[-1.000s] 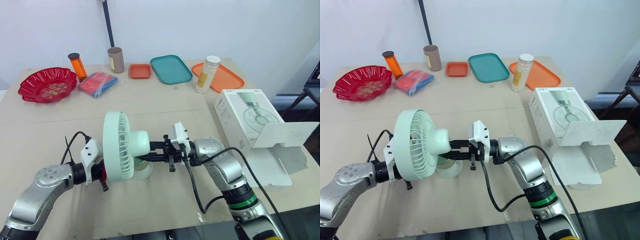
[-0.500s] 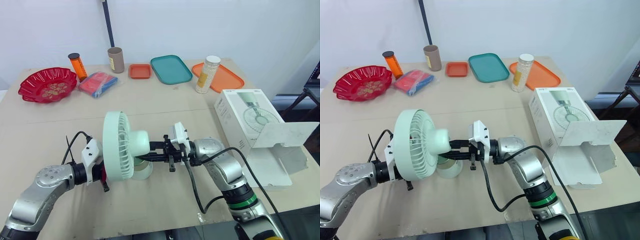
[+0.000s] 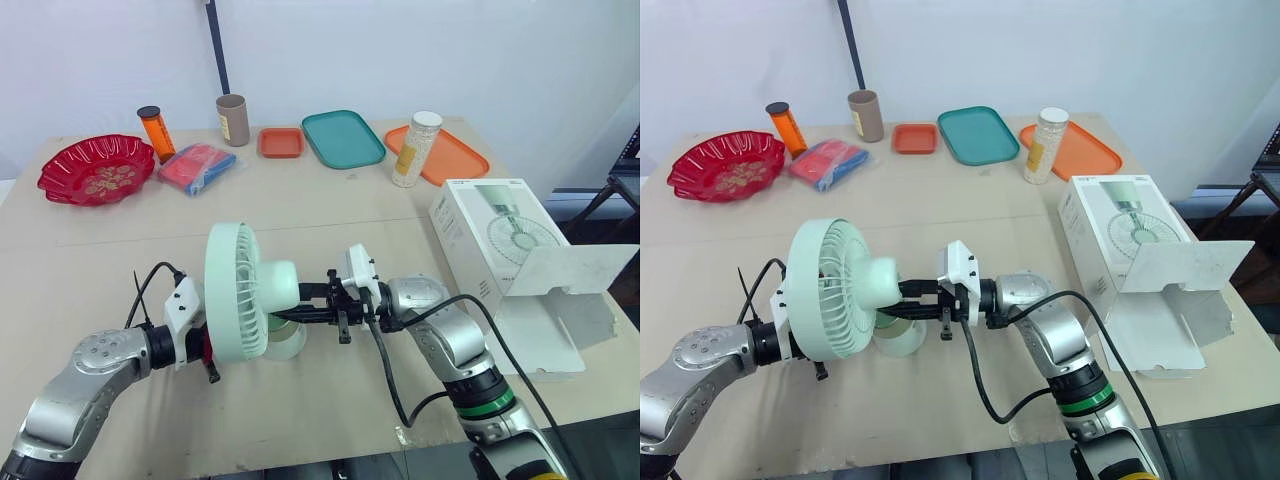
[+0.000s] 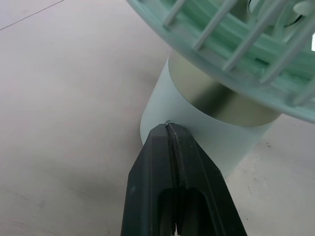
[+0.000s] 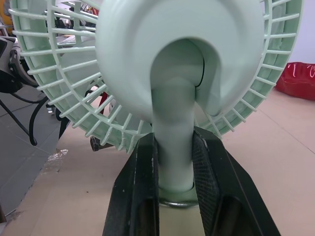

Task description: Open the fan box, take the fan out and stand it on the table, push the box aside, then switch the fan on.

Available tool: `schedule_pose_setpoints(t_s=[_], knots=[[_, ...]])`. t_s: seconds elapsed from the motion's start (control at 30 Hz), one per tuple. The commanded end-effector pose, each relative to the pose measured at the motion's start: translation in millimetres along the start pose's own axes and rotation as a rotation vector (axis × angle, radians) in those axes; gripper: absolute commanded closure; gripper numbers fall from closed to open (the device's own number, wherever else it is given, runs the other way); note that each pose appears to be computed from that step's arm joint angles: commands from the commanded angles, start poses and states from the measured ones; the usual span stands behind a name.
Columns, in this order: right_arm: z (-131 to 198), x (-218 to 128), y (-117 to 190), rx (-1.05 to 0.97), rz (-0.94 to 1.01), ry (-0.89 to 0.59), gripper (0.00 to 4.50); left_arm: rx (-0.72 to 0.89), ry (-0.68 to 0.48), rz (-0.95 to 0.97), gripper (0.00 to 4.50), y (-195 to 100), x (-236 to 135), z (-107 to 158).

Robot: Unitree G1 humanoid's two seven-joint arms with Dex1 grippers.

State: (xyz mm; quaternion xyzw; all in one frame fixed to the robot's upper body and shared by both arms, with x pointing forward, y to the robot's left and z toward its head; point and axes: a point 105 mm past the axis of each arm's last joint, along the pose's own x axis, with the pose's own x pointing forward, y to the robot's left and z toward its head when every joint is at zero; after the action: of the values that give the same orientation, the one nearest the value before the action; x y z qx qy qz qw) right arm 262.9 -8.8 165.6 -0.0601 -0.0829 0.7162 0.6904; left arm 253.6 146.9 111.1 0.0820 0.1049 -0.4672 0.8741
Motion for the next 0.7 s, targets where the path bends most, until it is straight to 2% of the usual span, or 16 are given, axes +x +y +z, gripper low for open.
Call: schedule_pose_setpoints(t_s=[0.03, 0.7], knots=[[13.6, 6.9, 5.1, -0.056, 0.028, -0.036, 4.08, 0.035, -0.036, -0.055, 4.44, -11.6, 3.2, 12.1], [13.3, 6.7, 3.7, -0.058, 0.027, -0.033, 4.08, 0.034, -0.034, -0.046, 4.44, -10.7, 2.6, 11.2]])
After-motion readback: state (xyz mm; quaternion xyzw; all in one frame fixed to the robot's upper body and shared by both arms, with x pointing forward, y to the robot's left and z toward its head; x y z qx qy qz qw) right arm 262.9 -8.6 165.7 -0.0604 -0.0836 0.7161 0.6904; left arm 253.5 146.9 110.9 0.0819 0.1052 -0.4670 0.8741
